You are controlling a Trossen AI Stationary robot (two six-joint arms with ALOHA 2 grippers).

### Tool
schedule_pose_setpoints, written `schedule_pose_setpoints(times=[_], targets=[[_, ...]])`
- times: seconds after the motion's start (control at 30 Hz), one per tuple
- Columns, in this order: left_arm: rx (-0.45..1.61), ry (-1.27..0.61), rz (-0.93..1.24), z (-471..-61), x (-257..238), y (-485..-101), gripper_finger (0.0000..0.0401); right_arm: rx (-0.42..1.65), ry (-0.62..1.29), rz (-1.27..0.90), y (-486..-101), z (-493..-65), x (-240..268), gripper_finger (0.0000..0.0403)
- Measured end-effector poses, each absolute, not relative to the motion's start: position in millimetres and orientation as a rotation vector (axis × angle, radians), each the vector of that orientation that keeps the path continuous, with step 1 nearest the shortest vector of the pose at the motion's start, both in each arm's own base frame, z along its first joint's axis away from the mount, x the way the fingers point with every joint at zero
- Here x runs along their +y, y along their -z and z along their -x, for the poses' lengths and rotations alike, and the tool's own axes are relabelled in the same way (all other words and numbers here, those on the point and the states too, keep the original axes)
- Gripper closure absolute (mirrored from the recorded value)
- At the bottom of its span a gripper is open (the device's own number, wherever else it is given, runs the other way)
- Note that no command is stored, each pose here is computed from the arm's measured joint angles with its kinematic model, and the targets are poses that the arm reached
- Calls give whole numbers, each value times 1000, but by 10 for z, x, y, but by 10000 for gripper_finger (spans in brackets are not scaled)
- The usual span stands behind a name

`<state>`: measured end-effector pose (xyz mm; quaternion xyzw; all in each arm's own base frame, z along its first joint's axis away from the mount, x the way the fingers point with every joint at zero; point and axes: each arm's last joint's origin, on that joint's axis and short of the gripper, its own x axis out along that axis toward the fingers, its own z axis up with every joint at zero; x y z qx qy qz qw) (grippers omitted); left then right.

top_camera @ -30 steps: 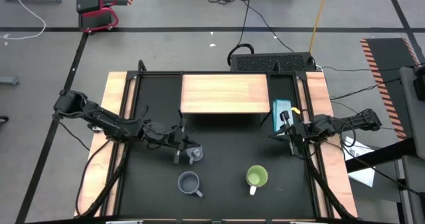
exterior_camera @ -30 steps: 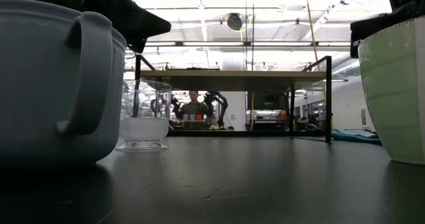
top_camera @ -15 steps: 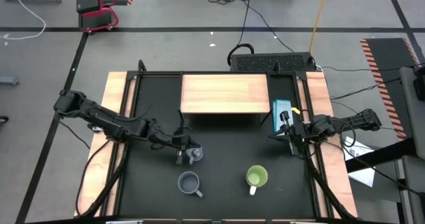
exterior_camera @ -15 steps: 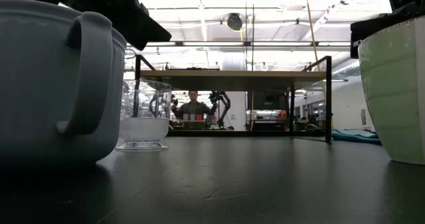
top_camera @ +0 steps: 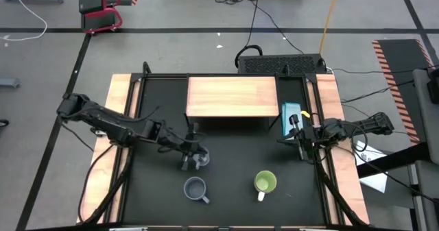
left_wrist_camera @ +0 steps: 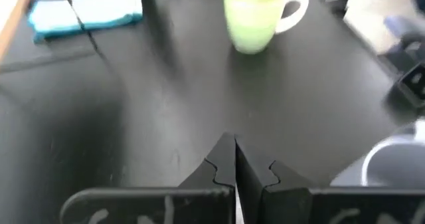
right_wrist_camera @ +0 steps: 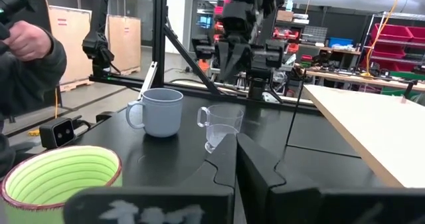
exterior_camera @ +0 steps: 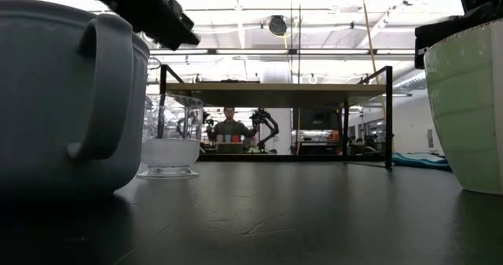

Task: Stack small to large cups/mugs on shelf
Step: Put the transparent mug on the shelf

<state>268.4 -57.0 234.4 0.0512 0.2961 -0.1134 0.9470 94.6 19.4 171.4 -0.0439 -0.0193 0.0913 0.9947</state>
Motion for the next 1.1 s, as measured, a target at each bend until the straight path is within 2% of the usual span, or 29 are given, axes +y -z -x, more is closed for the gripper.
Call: schedule_pose_setpoints(times=[0.37, 1.1], targets=[[791, 218, -107, -2762, -454, -2304, 401, -38, -183, 88, -1713, -947, 194, 403], [776, 210, -88, -2801, -460, -2320, 398, -29, -184, 88, -1707, -952, 195, 403]])
